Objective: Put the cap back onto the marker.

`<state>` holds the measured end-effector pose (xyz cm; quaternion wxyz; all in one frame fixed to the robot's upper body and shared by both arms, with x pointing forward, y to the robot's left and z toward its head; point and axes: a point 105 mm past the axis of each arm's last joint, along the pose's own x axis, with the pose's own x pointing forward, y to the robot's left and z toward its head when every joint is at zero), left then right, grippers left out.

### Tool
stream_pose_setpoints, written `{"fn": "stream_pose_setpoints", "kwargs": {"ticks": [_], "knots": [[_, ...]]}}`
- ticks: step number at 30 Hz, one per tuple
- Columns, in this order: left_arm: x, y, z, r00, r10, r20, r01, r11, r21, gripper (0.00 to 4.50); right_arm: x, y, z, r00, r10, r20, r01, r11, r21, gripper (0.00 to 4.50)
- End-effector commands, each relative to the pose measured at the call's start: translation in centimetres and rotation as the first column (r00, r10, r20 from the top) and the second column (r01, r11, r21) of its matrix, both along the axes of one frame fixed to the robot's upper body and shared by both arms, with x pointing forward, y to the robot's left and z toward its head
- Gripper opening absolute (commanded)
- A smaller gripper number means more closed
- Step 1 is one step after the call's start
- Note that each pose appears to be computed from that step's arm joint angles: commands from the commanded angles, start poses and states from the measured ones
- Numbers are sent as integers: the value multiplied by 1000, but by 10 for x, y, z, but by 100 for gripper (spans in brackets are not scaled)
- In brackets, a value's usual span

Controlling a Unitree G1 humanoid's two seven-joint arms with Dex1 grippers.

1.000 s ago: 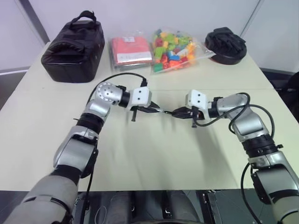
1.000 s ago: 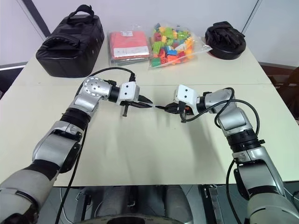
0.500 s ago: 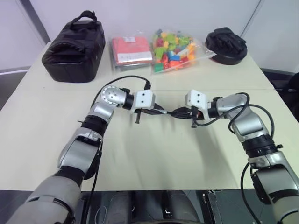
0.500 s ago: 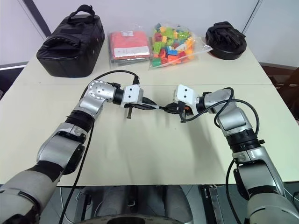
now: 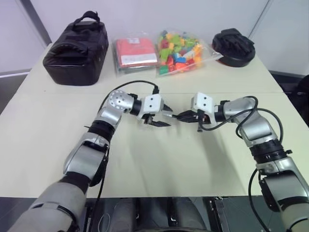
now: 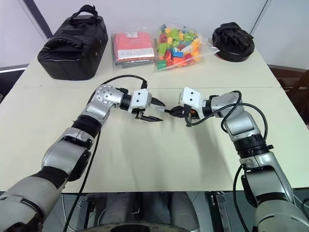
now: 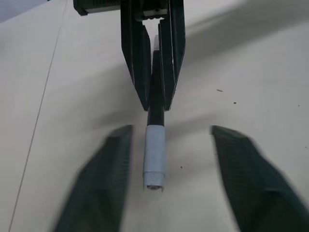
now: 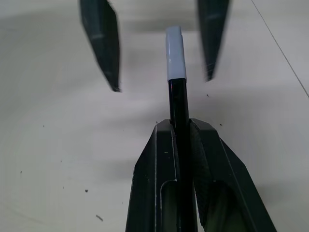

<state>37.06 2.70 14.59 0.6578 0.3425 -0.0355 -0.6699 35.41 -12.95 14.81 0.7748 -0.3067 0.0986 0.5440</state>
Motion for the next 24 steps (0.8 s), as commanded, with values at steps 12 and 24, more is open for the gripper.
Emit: {"fn": "stream_pose_setpoints", "kwargs": {"ticks": [12,24], "knots": [[31,89,40,877,453,-159,-480,821,-309,328,24,-101,-3,871,-491,24,490,871,46,0],[2,142,2,512,694,-507,-854,343,-392,336,28,-127,-27,647,-749,-142,760,618,201,278]]}}
